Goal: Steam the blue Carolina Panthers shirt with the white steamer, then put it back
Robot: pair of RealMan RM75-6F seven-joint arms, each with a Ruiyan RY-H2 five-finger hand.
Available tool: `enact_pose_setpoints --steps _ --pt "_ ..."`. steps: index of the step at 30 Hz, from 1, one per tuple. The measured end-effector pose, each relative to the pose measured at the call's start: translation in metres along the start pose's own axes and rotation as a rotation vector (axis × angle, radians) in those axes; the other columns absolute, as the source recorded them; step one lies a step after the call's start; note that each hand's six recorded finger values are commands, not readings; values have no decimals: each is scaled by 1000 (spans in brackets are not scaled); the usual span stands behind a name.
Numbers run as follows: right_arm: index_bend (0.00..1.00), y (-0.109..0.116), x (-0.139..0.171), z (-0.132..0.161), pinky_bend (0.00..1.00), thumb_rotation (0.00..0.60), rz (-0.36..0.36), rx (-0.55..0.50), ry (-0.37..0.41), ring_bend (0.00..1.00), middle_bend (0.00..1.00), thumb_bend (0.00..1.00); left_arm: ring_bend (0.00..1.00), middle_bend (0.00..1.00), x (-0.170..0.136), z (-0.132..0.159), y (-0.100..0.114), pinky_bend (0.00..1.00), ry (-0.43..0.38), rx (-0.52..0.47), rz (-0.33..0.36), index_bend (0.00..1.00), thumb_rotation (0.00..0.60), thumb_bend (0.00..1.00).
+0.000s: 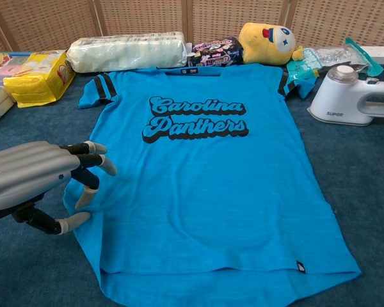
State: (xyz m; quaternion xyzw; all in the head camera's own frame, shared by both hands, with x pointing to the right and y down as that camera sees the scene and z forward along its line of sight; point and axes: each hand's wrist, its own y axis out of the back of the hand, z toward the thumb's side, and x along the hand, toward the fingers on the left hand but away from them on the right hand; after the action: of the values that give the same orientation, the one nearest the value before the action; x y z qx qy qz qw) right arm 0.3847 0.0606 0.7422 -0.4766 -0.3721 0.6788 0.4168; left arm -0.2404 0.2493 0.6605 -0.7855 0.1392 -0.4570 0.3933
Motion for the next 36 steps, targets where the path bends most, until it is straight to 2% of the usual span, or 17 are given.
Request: enact_pose_setpoints --steps 4,12,23,36 --pt "626 -2 -1 0 631 600 3 1 -3 624 630 366 72 208 0 0 0 200 2 -1 -1 634 512 444" --pt "676 -2 -3 5 659 600 8 -40 11 675 677 366 72 208 -1 1 0 200 0 -4 1 633 514 444" --pt "689 -3 -5 8 679 600 38 -265 3 705 696 364 72 208 -2 -1 0 200 7 -5 3 634 514 444" --pt "689 14 1 -5 679 600 -11 -426 15 708 696 355 72 208 1 1 0 200 1 0 7 634 514 443"
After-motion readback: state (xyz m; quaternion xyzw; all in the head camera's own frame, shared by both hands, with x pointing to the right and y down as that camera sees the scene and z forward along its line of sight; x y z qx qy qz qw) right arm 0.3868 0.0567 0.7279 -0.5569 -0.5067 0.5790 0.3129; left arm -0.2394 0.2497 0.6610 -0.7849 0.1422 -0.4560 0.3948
